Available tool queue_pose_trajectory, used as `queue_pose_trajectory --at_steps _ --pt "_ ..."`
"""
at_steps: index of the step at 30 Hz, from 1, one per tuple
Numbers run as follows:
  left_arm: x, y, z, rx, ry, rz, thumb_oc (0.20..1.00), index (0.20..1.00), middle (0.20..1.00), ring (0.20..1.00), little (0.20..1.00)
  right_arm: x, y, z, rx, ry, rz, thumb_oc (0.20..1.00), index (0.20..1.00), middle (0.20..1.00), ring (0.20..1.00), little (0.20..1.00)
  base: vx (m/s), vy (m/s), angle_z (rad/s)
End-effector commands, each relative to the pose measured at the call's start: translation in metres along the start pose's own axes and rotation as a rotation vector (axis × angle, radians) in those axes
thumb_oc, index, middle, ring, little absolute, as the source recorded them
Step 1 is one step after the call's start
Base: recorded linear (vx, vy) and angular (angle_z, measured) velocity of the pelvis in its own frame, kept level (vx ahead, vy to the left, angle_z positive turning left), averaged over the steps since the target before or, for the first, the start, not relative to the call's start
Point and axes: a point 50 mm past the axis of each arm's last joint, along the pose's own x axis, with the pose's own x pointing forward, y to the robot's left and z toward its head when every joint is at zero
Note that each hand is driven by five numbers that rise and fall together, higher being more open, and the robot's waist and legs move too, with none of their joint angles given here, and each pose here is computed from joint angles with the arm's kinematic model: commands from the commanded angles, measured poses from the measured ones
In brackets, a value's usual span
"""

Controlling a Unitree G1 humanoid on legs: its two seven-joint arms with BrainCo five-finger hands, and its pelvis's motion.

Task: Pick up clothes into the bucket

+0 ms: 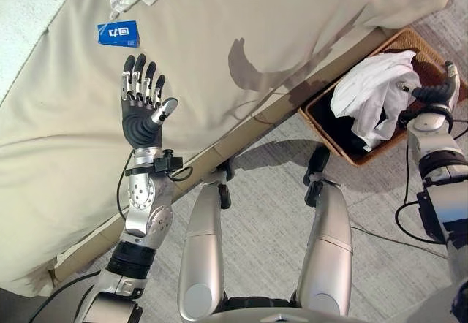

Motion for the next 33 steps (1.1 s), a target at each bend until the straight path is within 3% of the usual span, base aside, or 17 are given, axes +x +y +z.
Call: queue_pose_trajectory --at_steps 1,2,5,11,21,33 --pt "-0.007 0.023 0.003 0.061 -0.031 0.086 1.0 1.0 1.0 1.0 1.0 -0.027 0.02 -0.027 0.153 -0.018 0.032 1.0 1.0 1.0 1.0 1.0 0.09 -0.098 0.26" --pt "-0.007 0.023 0.003 0.062 -0.031 0.086 1.0 1.0 1.0 1.0 1.0 -0.027 0.02 -0.027 0.153 -0.018 0.032 1.0 1.0 1.0 1.0 1.0 0.17 -0.107 0.3" --pt "-0.015 0.042 -0.009 0.155 0.033 0.146 1.0 1.0 1.0 1.0 1.0 -0.071 0.043 -0.04 0.494 -0.05 0.12 1.0 1.0 1.0 1.0 1.0 0.14 -0.11 0.19" --pt "-0.03 0.056 -0.027 0.237 0.163 0.135 1.0 1.0 1.0 1.0 1.0 -0.112 0.032 -0.06 0.703 -0.074 0.159 1.0 1.0 1.0 1.0 1.0 0.14 -0.097 0.54" --pt "-0.051 0.079 -0.021 0.455 0.251 0.107 1.0 1.0 1.0 1.0 1.0 -0.122 0.03 -0.093 0.666 0.054 0.154 1.0 1.0 1.0 1.0 1.0 0.23 0.138 0.59" --pt "-0.049 0.084 -0.008 0.491 0.229 0.069 1.0 1.0 1.0 1.0 1.0 -0.123 0.015 -0.106 0.625 0.056 0.167 1.0 1.0 1.0 1.0 1.0 0.17 0.082 0.51"
